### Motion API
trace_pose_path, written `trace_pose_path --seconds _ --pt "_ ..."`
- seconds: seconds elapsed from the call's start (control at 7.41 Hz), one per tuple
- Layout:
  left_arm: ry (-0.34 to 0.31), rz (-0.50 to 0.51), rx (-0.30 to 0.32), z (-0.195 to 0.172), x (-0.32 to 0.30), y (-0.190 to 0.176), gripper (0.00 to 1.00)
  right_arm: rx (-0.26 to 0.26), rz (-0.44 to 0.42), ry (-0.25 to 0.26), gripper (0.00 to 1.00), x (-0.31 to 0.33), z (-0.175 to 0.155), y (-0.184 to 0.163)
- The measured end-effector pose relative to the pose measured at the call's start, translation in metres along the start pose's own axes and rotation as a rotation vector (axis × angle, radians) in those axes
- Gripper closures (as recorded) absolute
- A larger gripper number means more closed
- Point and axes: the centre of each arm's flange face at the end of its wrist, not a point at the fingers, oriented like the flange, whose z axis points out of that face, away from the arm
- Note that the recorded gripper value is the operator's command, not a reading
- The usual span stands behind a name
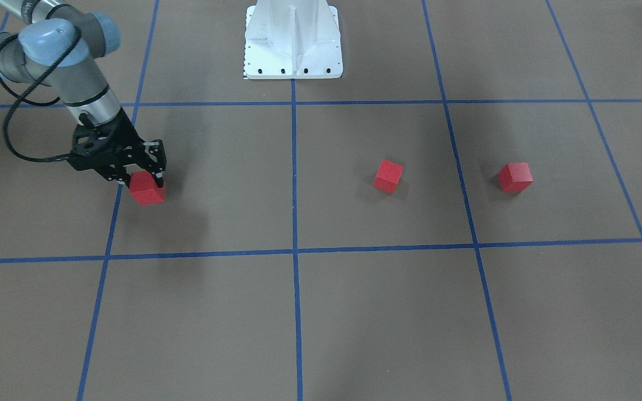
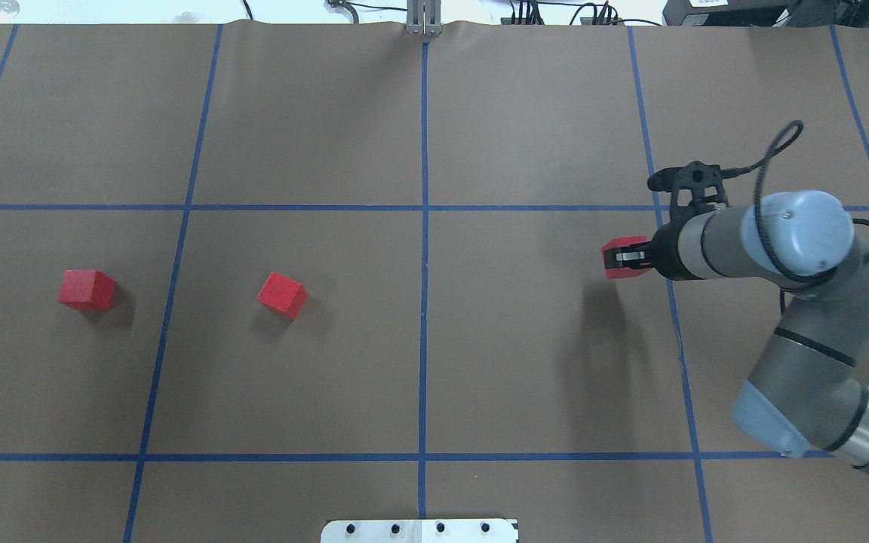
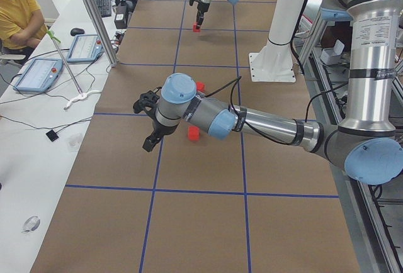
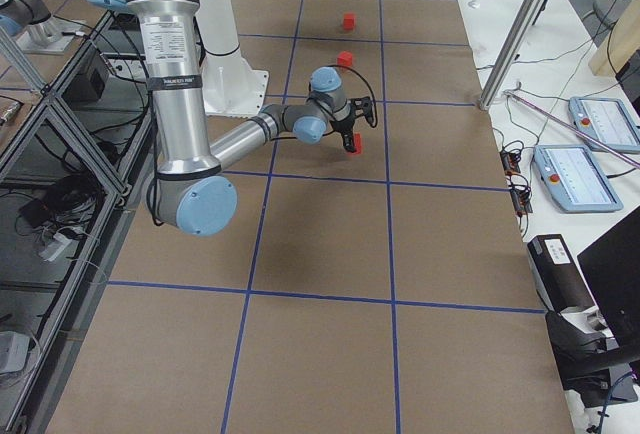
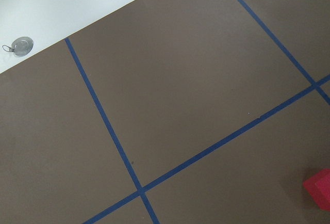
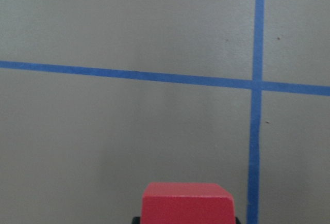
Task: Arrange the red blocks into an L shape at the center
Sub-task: 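Carry the held red cube with the right gripper toward the table center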
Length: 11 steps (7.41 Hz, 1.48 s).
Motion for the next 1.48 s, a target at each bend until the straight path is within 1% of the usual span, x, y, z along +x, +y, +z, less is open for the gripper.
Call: trace_pose_path --seconds 0.13,0.27,0.4,0.67,0.81,1.08,1.48 --pt "0.0 -0.002 -0.002 0.001 0.0 0.001 0.0 -0.031 0.019 0.039 1.0 -0.062 -0.001 -0.004" --pt "0.0 -0.006 -0.005 0.001 -0.001 0.003 0.0 -0.051 0.037 0.058 1.0 -0.113 -0.003 0.001" --pt "0.001 -0.011 -0.009 0.003 -0.003 0.005 0.0 -0.08 0.037 0.062 1.0 -0.155 -0.003 0.008" --pt "0.002 -0.019 -0.015 0.006 -0.006 0.007 0.0 -0.139 0.029 0.059 1.0 -0.23 0.009 0.029" --pt "0.003 -0.021 -0.018 0.007 -0.007 0.009 0.0 -0.156 0.049 0.061 1.0 -0.26 0.017 0.037" --pt "0.004 -0.027 -0.024 0.01 -0.009 0.011 0.0 -0.171 0.072 0.073 1.0 -0.299 0.031 0.039" --pt "0.004 -0.032 -0.029 0.012 -0.011 0.013 0.0 -0.165 0.074 0.088 1.0 -0.305 0.041 0.04"
